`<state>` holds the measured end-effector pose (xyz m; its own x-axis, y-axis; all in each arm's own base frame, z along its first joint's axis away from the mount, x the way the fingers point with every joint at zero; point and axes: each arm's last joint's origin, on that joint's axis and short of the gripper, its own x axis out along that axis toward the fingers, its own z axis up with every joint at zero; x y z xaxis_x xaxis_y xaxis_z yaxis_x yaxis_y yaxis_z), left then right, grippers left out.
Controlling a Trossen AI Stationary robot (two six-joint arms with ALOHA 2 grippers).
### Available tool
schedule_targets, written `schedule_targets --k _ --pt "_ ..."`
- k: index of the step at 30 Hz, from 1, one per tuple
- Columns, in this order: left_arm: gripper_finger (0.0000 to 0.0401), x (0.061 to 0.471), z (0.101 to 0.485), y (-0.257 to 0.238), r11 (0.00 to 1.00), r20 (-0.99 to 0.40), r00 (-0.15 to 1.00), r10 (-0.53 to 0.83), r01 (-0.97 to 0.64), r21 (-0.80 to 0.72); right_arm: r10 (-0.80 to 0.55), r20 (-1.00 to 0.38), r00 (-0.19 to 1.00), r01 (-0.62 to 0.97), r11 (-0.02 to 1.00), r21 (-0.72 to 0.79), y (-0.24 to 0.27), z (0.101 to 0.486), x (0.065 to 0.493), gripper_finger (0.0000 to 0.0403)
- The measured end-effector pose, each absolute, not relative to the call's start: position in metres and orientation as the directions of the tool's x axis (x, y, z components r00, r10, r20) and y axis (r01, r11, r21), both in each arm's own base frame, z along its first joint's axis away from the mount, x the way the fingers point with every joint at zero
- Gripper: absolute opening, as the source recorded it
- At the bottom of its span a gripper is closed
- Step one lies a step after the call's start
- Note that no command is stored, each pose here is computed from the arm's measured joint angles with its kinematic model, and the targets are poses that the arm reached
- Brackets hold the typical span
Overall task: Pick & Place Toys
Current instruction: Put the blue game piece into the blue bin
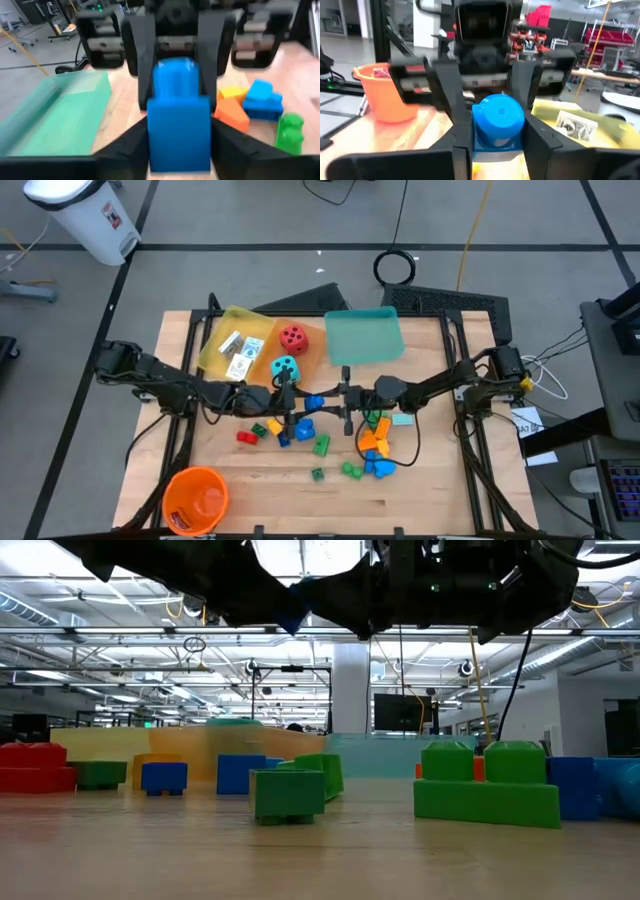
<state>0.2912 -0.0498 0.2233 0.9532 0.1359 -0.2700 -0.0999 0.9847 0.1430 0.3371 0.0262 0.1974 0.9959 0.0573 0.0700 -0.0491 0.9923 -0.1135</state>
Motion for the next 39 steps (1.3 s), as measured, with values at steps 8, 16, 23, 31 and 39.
schedule_targets --k 8,16,23,31,39 --pt "0.0318 0.29 0.22 -0.048 0.987 -0.311 0.942 0.123 -0.084 0.135 0.004 0.035 0.999 -0.001 0.997 -0.079 0.01 0.238 0.315 0.008" --pt "0.0366 0.29 0.219 -0.047 0.981 -0.313 0.939 0.14 -0.089 0.172 -0.202 -0.06 0.978 0.199 0.979 -0.052 -0.028 0.264 0.285 0.0083" --pt "0.0365 0.291 0.219 -0.042 0.981 -0.312 0.937 0.158 -0.111 0.162 -0.418 -0.215 0.883 0.425 0.905 -0.011 -0.092 0.244 0.275 0.0085" --pt "0.0351 0.292 0.219 -0.033 0.98 -0.312 0.931 0.188 -0.157 0.12 -0.448 -0.328 0.832 0.485 0.874 0.035 -0.165 0.189 0.286 0.0086" --pt "0.0351 0.292 0.219 -0.029 0.981 -0.317 0.929 0.193 -0.173 0.09 -0.468 -0.451 0.76 0.535 0.844 0.026 -0.203 0.15 0.309 0.0093"
